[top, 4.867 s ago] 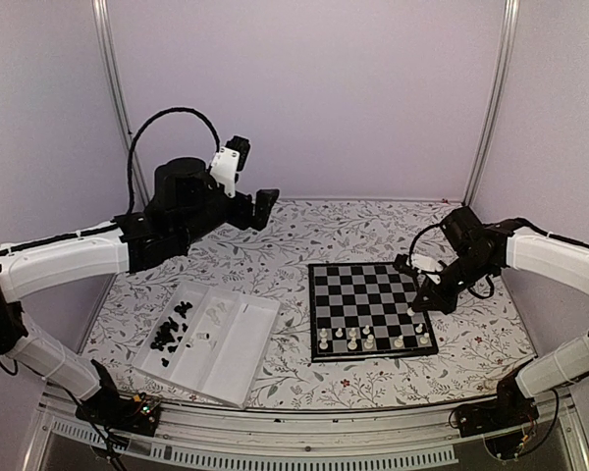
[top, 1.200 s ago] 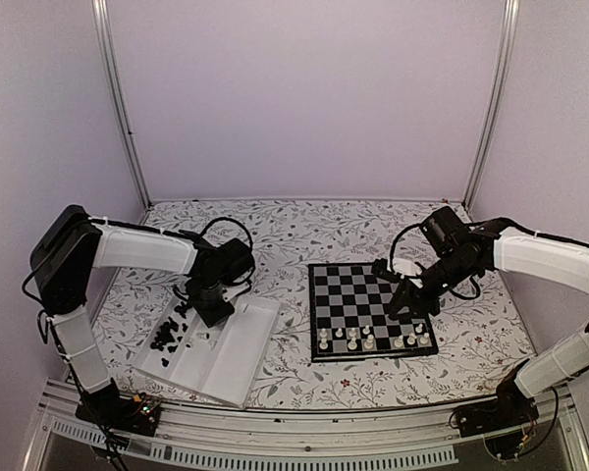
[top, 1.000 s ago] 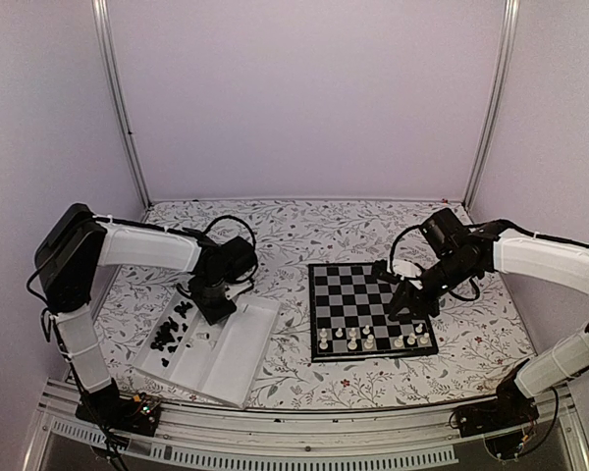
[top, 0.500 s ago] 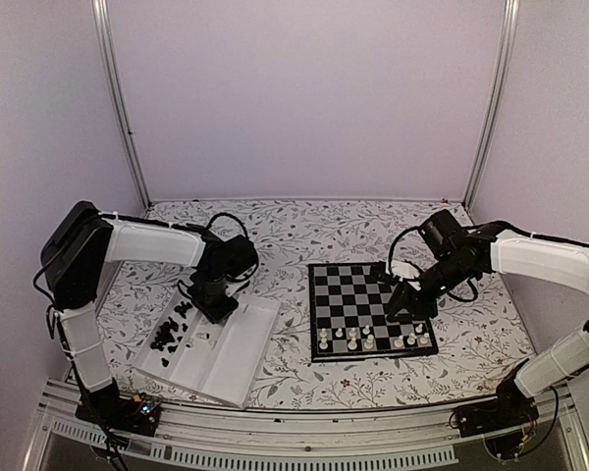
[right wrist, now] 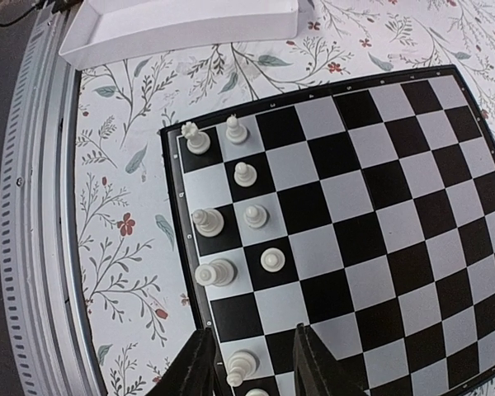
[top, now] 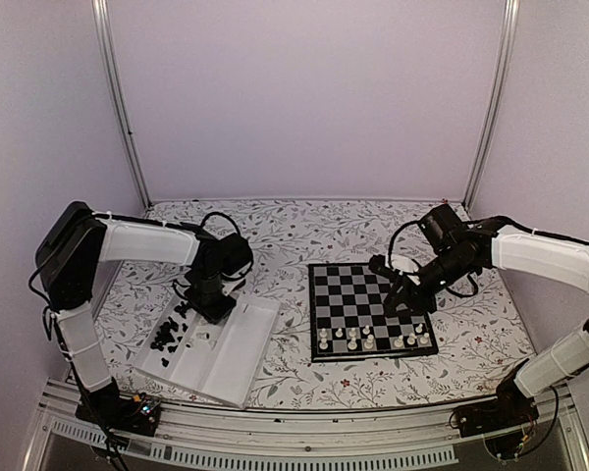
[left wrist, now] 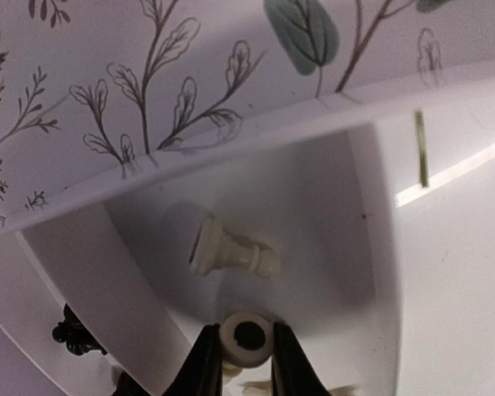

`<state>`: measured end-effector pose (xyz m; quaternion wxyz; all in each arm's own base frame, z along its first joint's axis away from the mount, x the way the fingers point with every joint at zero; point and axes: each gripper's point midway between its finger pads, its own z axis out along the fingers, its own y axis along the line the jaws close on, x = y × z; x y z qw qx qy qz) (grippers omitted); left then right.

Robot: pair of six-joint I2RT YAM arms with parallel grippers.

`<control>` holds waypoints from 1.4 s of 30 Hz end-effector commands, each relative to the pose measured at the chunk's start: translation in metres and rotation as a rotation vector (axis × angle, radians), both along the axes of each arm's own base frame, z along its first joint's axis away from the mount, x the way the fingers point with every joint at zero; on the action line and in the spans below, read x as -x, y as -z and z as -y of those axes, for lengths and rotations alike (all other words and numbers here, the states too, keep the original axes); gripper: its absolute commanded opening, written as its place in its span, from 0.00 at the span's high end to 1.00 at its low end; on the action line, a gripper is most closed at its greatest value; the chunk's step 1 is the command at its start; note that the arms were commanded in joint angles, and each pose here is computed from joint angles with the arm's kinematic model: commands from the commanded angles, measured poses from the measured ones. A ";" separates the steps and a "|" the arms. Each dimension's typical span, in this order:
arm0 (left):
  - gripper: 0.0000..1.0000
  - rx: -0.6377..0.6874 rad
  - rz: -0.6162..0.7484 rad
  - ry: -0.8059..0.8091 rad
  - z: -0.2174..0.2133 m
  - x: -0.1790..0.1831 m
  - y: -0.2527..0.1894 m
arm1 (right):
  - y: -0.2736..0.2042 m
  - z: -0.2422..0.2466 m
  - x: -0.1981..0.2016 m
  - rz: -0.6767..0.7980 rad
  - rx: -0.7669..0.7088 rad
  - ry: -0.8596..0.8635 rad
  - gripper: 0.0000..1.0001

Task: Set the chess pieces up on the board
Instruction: Pick up the chess piece from the storage box, then adjust the chess piece at the center of the board.

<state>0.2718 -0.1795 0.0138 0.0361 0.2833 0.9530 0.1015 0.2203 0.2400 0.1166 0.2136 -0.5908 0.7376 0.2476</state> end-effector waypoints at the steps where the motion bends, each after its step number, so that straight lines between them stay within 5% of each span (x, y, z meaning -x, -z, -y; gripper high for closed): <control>1: 0.90 0.096 0.026 -0.060 0.004 0.004 -0.034 | -0.030 -0.016 -0.005 0.005 -0.080 -0.018 0.66; 11: 0.88 0.688 0.415 -0.096 0.087 -0.032 -0.175 | -0.101 -0.065 -0.046 0.018 -0.300 -0.023 0.65; 21: 0.87 1.318 0.623 0.024 0.160 -0.023 -0.298 | -0.149 -0.140 -0.063 -0.206 -0.512 -0.125 0.56; 28: 0.85 1.467 0.579 0.062 0.174 -0.010 -0.312 | -0.156 -0.177 -0.050 -0.252 -0.542 -0.217 0.56; 42: 0.85 1.547 0.473 0.091 0.192 0.003 -0.304 | -0.163 -0.197 -0.038 -0.297 -0.570 -0.280 0.59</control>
